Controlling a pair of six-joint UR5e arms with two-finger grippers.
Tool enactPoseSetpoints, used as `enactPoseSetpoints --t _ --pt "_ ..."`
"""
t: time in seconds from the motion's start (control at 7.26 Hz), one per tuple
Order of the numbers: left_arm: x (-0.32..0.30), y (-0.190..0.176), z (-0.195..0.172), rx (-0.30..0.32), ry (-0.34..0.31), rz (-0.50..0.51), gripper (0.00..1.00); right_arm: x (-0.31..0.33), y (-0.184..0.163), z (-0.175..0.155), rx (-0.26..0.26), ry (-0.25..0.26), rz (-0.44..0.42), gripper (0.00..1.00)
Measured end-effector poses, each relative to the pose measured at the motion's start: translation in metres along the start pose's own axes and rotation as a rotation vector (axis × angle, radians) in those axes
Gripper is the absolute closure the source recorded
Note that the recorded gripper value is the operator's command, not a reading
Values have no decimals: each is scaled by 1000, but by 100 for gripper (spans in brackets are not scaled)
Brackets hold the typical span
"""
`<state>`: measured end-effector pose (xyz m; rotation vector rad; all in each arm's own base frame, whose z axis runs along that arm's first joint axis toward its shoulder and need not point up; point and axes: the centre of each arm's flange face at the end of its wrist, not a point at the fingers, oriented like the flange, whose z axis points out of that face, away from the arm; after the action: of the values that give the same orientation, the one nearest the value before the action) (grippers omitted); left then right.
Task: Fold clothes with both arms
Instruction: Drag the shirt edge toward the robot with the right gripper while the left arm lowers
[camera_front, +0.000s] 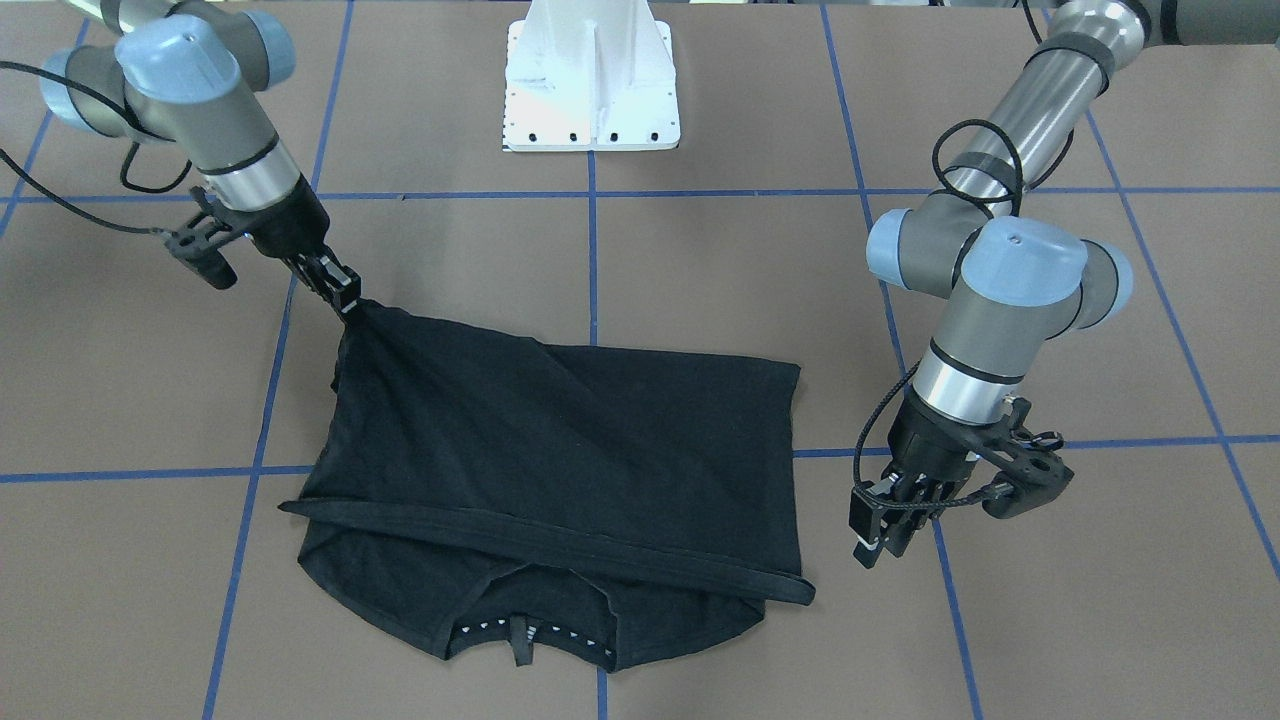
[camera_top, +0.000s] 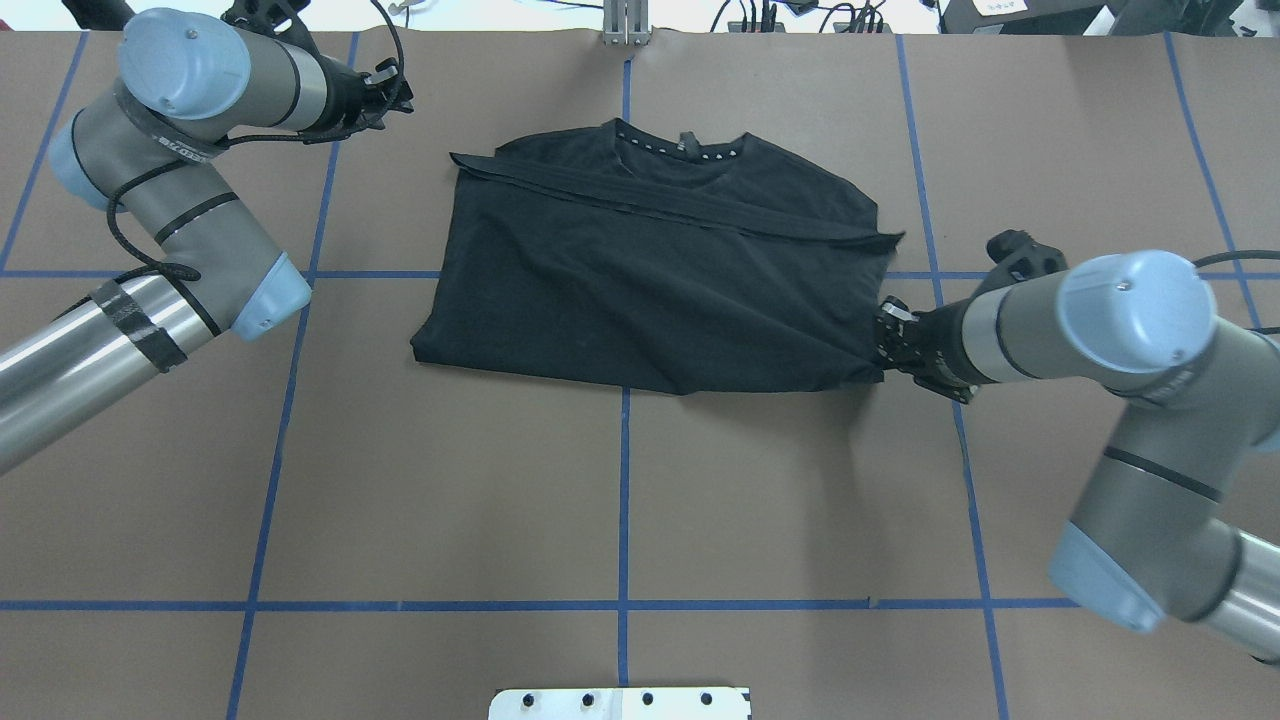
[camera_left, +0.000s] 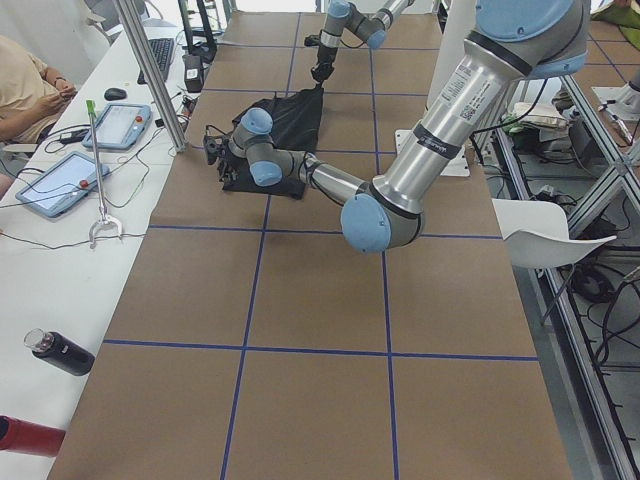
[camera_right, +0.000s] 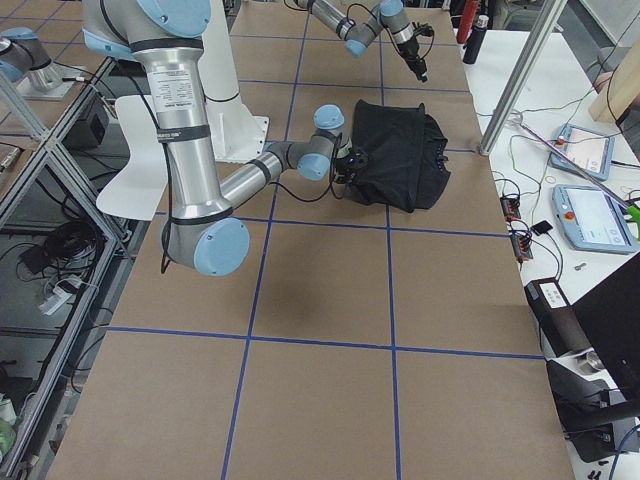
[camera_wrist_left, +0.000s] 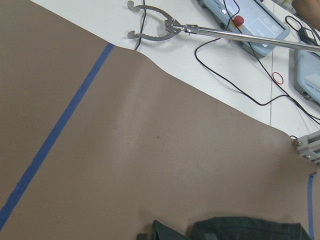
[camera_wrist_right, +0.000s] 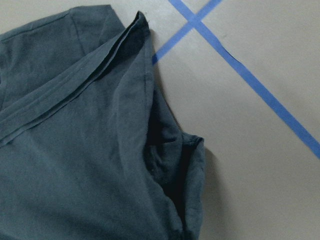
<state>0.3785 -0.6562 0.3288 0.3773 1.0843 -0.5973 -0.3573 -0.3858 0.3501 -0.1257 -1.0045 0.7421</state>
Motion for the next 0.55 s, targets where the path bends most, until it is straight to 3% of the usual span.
enactPoseSetpoints --t 0.28,0.55 --pt "4 9 -26 -19 44 7 53 35 79 -23 -186 116 -27 100" --pt "13 25 -57 -116 108 21 52 64 161 -24 -379 226 -78 100"
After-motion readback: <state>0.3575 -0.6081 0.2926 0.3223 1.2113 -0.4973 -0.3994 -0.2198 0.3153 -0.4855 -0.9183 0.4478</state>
